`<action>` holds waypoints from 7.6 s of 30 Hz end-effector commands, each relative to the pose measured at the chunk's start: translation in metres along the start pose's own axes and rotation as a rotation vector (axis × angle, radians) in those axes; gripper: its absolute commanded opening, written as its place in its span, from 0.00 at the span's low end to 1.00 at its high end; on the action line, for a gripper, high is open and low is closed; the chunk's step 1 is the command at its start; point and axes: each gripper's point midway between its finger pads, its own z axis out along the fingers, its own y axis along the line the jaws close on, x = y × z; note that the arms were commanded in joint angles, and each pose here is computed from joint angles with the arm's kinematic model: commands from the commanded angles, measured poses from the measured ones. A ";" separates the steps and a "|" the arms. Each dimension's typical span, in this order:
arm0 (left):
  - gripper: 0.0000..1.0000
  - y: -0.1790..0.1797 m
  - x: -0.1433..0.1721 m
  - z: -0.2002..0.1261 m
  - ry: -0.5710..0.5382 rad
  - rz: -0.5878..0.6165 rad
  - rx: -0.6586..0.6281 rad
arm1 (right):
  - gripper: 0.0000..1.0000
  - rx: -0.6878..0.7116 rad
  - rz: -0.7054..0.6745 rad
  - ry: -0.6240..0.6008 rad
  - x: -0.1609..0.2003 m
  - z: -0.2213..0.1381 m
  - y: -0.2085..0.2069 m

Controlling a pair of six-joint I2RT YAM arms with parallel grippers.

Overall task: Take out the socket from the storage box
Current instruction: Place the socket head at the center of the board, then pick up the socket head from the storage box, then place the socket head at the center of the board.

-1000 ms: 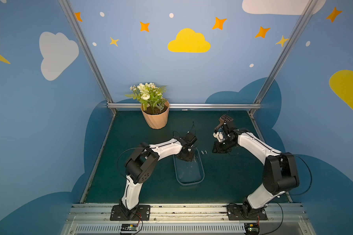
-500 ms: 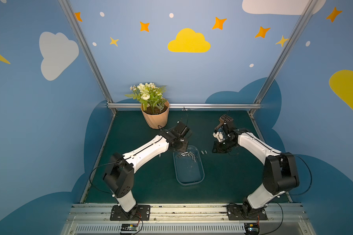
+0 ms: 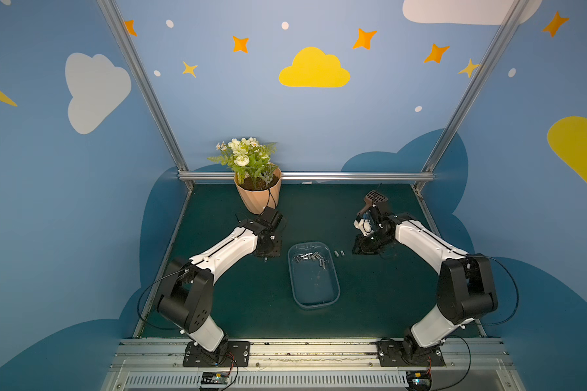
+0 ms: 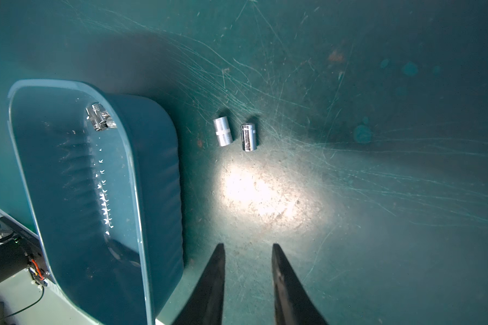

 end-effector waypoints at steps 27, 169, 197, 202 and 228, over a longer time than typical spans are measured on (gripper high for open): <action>0.15 0.003 0.021 0.074 0.177 -0.007 -0.045 | 0.29 0.001 0.003 0.003 0.008 -0.002 0.001; 0.53 0.046 0.021 -0.054 -0.217 -0.220 0.026 | 0.11 0.257 -0.246 0.047 0.003 0.101 0.128; 0.53 0.043 0.018 -0.055 -0.218 -0.221 0.040 | 0.10 0.275 -0.124 -0.129 -0.035 -0.005 0.059; 0.54 0.042 0.017 -0.055 -0.215 -0.224 0.047 | 0.10 0.306 -0.063 -0.082 -0.028 0.012 0.020; 0.54 0.041 0.021 -0.057 -0.217 -0.225 0.059 | 0.10 0.305 0.002 0.018 -0.027 0.073 -0.017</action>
